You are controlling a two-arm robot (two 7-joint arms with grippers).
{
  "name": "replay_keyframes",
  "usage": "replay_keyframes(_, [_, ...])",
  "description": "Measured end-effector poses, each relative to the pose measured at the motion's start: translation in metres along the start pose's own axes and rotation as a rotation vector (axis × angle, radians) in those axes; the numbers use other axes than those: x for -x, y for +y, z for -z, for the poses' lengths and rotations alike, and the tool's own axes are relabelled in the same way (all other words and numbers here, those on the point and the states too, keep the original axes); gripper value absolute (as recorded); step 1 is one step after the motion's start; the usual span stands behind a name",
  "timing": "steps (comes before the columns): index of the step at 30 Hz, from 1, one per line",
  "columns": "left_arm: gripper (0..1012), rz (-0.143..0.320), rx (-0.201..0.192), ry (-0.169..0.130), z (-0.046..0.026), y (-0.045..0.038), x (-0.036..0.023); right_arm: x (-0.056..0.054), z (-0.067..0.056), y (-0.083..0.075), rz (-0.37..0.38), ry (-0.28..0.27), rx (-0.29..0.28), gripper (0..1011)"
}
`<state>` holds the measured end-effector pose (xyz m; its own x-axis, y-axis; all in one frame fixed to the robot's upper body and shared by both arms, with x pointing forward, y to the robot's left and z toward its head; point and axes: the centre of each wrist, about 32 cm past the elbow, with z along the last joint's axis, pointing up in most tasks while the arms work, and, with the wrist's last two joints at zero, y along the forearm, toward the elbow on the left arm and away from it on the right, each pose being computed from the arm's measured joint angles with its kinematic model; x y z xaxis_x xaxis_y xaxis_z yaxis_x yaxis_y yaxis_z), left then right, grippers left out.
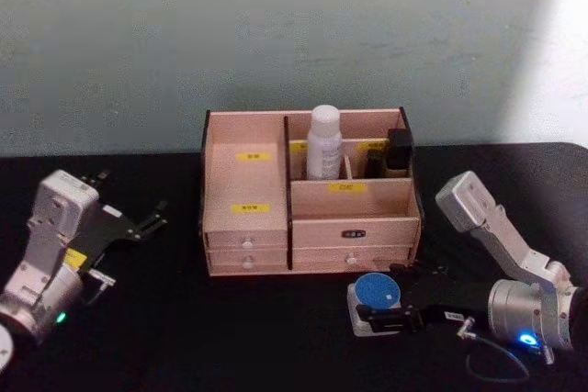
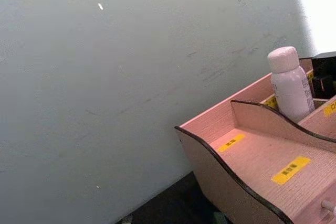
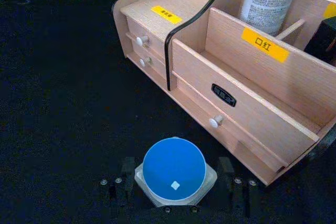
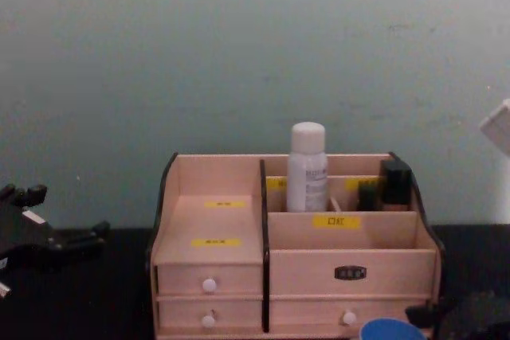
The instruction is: Pick up the facial cleanser and watermelon frost from the table and place them into the tiered storage box.
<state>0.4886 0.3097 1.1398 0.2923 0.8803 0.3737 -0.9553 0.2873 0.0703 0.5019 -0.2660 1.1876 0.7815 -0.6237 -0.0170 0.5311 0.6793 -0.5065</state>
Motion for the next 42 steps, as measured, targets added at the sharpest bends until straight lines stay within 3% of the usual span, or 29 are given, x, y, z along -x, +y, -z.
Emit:
replay_keyframes(22, [1001, 0.0, 0.0, 0.0, 0.0, 0.0, 0.0, -0.003, -0.003, 0.013, 0.002, -0.007, 0.008, 1002])
replay_keyframes(39, [1001, 0.0, 0.0, 0.0, 0.0, 0.0, 0.0, -0.003, -0.002, 0.014, 0.012, -0.009, 0.018, 1002])
replay_keyframes(42, [1001, 0.0, 0.0, 0.0, 0.0, 0.0, 0.0, -0.003, -0.002, 0.014, 0.012, -0.008, 0.017, 954])
